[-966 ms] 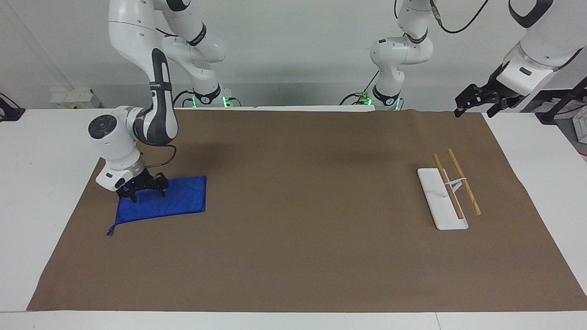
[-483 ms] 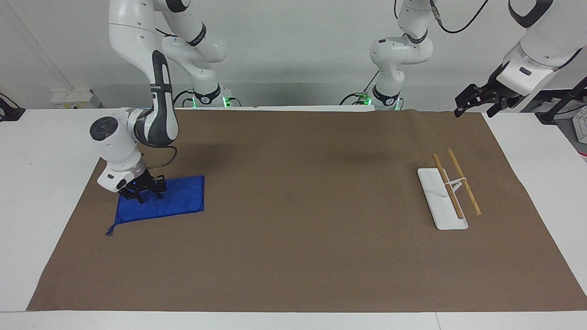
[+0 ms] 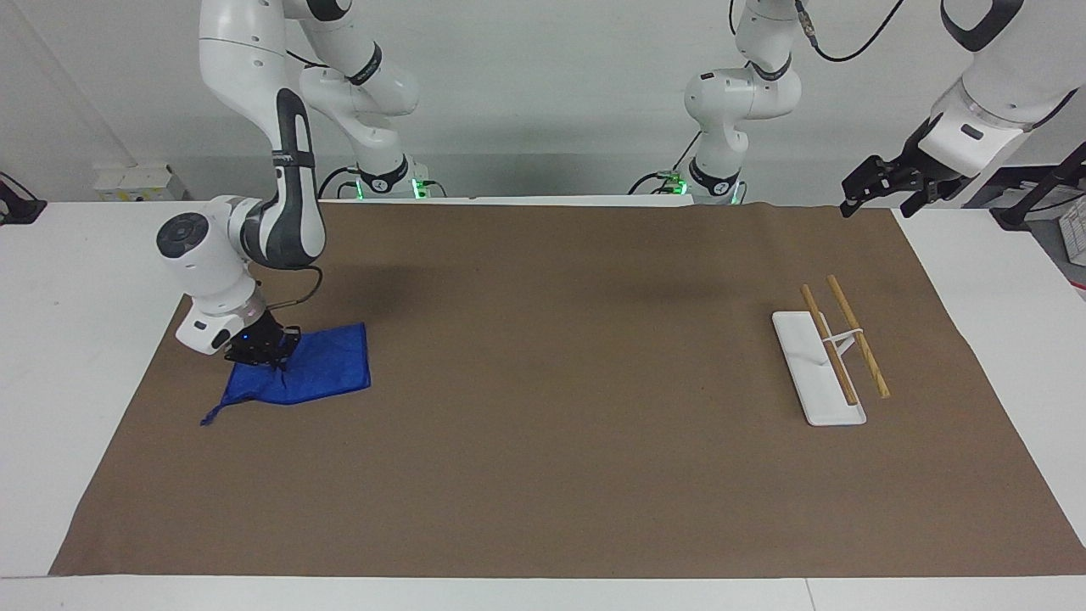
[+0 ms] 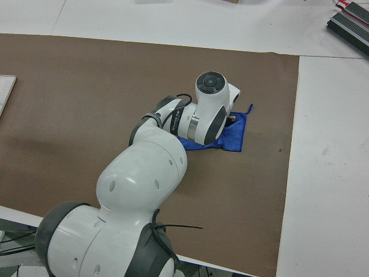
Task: Right arm passes towel to left arm to hang
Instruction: 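Lift the blue towel off the table with the right gripper, then carry the towel toward the left gripper while the left gripper reaches out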
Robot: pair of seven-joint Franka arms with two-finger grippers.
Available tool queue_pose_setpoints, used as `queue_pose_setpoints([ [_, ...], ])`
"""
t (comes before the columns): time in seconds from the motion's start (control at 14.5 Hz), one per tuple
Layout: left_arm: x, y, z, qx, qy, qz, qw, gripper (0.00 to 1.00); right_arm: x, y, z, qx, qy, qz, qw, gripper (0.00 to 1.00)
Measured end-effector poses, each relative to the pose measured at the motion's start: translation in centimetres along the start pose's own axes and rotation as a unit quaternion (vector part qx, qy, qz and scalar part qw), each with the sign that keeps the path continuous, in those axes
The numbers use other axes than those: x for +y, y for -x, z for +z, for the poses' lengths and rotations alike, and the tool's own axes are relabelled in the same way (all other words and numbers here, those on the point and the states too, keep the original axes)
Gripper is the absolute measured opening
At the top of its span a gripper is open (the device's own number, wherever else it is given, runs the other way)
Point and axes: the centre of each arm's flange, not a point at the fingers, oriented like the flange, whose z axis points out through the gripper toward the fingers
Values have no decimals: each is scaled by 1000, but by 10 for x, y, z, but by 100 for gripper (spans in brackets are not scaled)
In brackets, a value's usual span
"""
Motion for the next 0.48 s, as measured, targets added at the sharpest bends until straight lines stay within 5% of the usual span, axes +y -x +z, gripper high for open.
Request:
queue_pose_setpoints([
  [0.28,0,0,0,0,0,0,1000,100,-37,-18,-63,-52,-38,73,995,4],
  [0.48,0,0,0,0,0,0,1000,100,-117,-42,-115,-99,-50,176,978,4],
])
